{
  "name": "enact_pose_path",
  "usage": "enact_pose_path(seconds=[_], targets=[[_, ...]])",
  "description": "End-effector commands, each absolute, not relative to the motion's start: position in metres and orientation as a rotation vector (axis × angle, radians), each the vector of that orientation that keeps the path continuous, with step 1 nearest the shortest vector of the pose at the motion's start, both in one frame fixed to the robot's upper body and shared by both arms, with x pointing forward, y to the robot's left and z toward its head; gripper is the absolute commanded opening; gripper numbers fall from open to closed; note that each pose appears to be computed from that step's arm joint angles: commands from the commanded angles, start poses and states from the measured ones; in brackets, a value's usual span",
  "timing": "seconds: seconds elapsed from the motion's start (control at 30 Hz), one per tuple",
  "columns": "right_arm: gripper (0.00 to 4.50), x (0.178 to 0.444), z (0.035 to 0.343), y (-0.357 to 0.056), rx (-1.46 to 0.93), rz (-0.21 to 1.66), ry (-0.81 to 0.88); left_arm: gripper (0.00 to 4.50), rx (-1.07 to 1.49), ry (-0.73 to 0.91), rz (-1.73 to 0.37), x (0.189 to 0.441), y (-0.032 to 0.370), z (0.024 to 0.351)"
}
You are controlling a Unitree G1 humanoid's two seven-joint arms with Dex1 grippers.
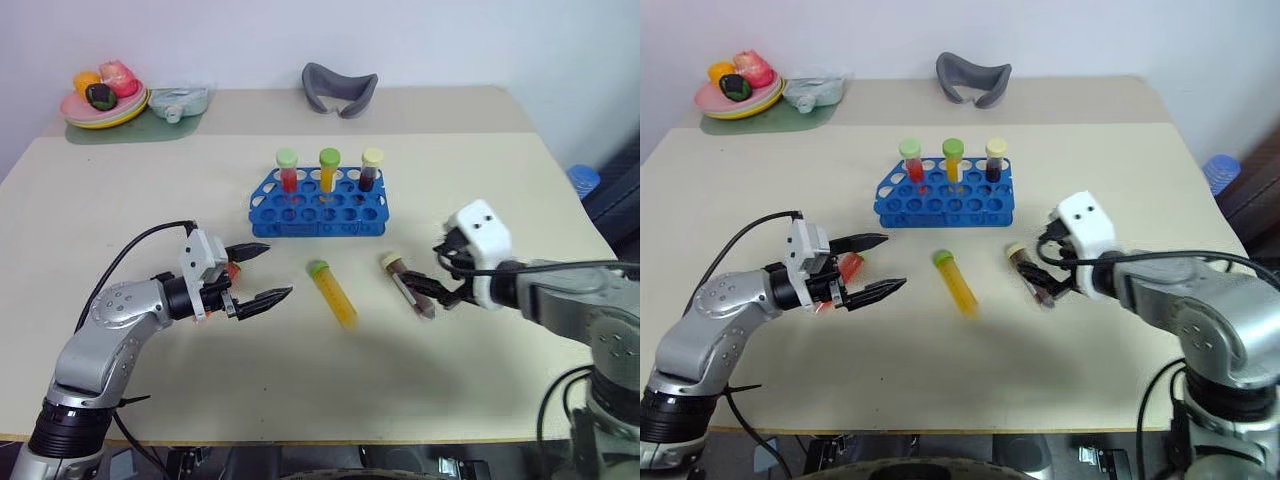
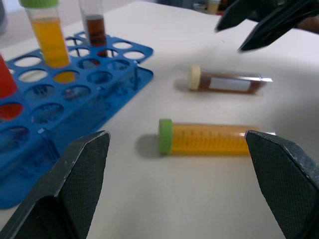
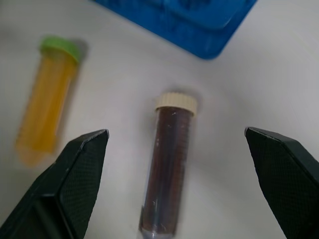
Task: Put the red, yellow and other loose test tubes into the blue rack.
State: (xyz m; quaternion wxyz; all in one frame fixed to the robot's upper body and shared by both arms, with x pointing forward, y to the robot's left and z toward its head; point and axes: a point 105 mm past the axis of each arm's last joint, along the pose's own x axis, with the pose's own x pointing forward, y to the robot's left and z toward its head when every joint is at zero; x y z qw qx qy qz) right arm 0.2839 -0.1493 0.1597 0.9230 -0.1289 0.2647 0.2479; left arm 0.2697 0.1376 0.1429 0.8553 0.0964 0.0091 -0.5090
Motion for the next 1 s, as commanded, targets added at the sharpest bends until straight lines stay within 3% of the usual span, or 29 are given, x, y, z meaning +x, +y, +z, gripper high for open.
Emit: enact_pose_path(seconds=[0.03, 0.37, 0.63, 1.0], targets=[[4.5, 0.293, 0.158, -0.146, -0.292, 0.441, 0.559, 4.43, 0.221, -0.017, -1.093, 0.265, 0.132, 0.144], [4.5, 0.294, 0.132, -0.143, -0.227, 0.39, 0.757, 4.43, 0.202, -0.024, -1.044, 0.251, 0.135, 0.136], [4.5, 0.287, 0.134, -0.141, -0.244, 0.331, 0.885, 4.43, 0.192, -0.027, -1.024, 0.246, 0.131, 0.134], [4.5, 0.298, 0.123, -0.131, -0.246, 0.284, 0.946, 4.43, 0.177, -0.039, -1.026, 0.252, 0.123, 0.138]])
